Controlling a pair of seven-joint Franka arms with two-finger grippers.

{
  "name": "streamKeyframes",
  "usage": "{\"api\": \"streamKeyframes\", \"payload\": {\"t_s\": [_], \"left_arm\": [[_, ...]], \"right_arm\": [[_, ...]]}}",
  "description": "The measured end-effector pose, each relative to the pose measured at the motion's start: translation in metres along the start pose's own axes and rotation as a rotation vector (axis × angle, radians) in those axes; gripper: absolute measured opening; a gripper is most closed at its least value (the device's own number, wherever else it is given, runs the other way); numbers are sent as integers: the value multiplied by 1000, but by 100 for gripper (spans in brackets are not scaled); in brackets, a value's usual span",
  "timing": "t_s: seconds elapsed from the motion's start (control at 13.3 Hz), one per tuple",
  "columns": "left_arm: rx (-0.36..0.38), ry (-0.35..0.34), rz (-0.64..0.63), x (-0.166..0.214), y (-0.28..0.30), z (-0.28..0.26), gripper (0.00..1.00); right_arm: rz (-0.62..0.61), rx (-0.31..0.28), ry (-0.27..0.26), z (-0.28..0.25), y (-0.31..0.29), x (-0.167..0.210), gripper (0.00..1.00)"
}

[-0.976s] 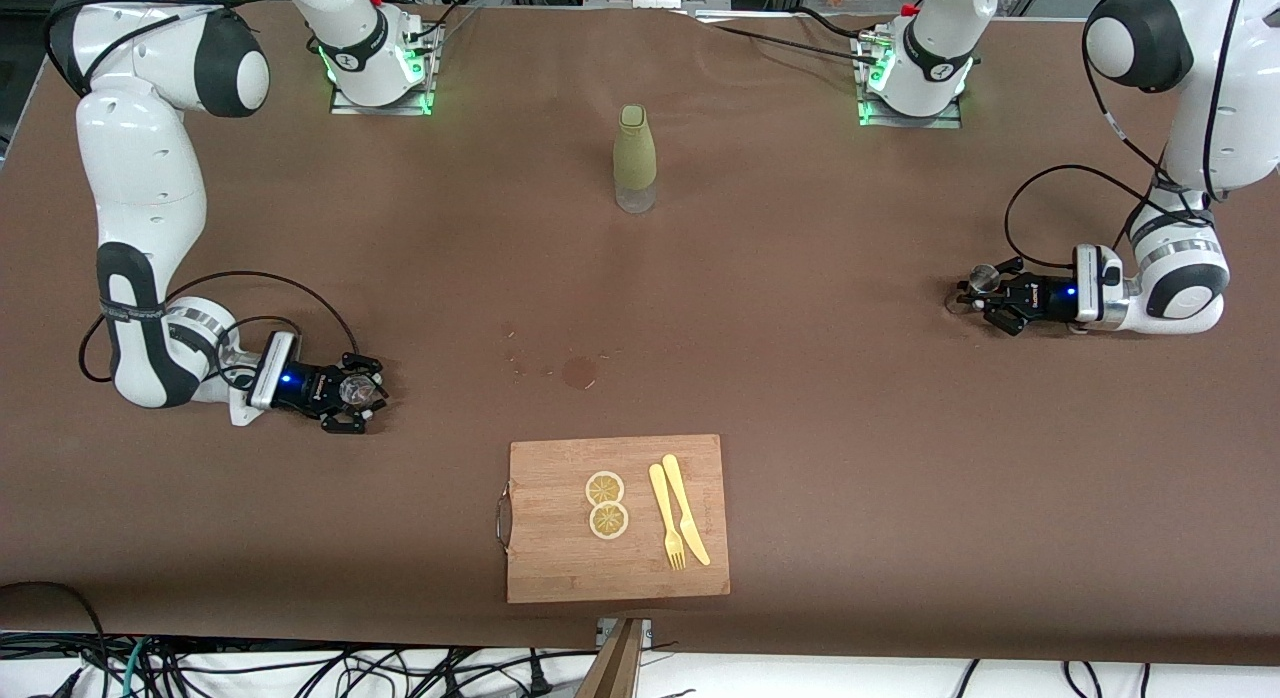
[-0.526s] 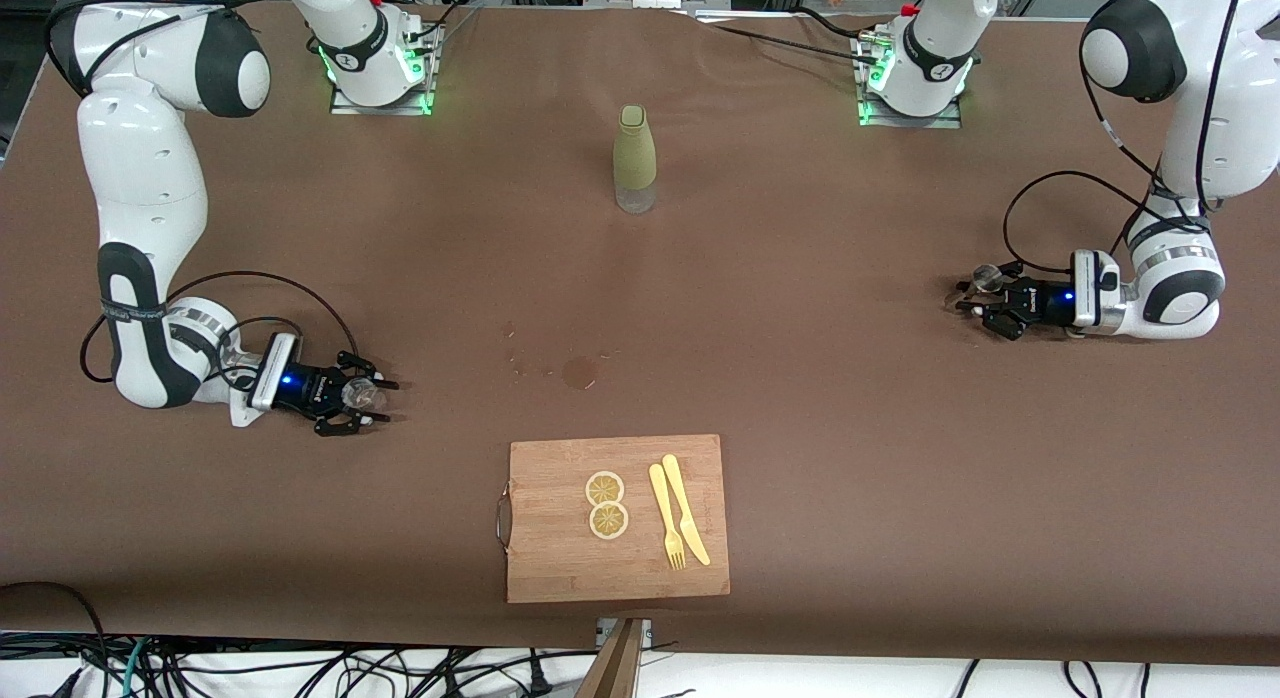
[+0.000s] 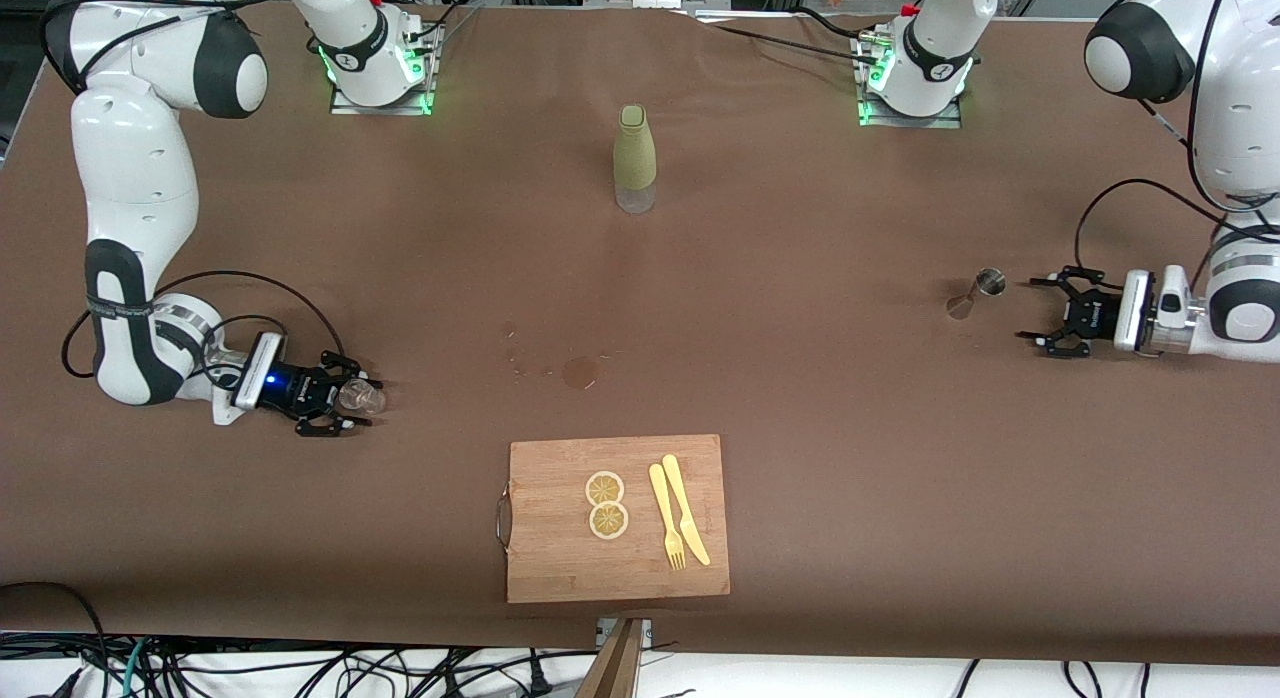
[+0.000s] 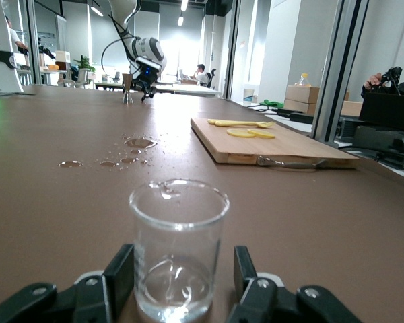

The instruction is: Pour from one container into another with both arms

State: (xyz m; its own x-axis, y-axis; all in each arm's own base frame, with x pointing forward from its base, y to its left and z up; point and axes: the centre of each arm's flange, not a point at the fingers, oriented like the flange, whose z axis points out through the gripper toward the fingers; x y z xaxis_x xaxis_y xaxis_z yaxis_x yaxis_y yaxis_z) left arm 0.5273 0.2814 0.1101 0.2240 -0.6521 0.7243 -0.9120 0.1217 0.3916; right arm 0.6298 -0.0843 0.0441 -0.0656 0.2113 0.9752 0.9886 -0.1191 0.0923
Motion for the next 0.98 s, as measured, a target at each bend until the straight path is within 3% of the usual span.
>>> {"api": "streamKeyframes", "payload": {"t_s": [0.23, 0.38, 0.53, 0.68, 0.75, 0.9, 0.98], "left_arm": [[-2, -211, -324, 51, -6, -55, 100], [55, -333, -512, 110, -6, -86, 100], [117, -403, -651, 170, -3, -101, 100], [157, -417, -763, 216, -4, -99, 100], [167, -417, -823, 234, -5, -94, 100], [185, -429, -946, 273, -6, -83, 100], [202, -449, -1003, 297, -5, -77, 100]], "right_arm": [[0, -1, -24, -23, -1, 0, 70], [-14, 13, -51, -35, 3, 6, 70], [-55, 63, -111, -48, 15, 33, 70], [-107, 111, -235, -69, 37, 84, 74], [-125, 129, -320, -83, 49, 118, 79], [-124, 146, -518, -110, 65, 190, 99], [-129, 144, -607, -117, 69, 222, 100]]}}
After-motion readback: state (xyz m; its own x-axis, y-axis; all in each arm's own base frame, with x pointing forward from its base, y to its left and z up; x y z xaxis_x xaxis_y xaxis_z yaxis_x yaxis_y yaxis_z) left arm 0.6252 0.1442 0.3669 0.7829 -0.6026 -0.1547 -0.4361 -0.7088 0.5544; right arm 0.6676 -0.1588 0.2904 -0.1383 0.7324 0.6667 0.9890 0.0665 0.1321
